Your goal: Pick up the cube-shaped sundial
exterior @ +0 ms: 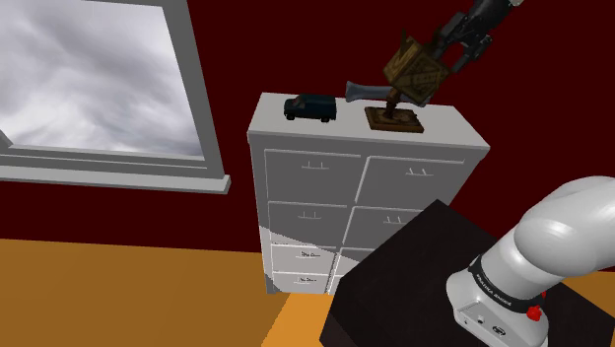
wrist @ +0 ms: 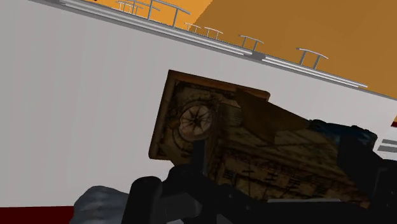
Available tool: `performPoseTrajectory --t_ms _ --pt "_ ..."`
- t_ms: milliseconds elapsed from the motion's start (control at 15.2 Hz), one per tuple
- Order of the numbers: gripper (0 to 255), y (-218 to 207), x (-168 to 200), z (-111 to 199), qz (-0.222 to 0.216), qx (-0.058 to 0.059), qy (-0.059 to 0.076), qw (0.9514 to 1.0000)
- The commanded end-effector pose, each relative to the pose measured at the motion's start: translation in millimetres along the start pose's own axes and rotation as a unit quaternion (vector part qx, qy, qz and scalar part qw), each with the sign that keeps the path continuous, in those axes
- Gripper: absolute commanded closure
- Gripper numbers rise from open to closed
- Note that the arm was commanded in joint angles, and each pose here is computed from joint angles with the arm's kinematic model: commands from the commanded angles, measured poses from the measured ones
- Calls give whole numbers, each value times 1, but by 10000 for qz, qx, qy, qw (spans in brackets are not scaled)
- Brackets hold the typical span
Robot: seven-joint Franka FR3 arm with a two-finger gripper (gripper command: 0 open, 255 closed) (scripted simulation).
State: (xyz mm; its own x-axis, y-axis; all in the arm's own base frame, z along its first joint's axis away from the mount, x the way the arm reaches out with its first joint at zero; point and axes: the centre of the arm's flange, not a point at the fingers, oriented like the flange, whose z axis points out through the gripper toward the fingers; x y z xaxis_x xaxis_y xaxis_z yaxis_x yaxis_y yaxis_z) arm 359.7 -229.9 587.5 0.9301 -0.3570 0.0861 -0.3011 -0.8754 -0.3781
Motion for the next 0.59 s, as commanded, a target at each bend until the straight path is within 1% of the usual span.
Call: performPoseTrajectory --t_ms 0,132,264,330,528 --pt "0 5 0 12 10 11 -23 10000" --pt "0 9 -1 22 10 11 -23 10000" --pt "0 10 -1 25 10 11 -23 10000" --pt "255 10 -1 25 10 10 -23 10000" --pt "255 10 -1 25 10 10 -23 10000"
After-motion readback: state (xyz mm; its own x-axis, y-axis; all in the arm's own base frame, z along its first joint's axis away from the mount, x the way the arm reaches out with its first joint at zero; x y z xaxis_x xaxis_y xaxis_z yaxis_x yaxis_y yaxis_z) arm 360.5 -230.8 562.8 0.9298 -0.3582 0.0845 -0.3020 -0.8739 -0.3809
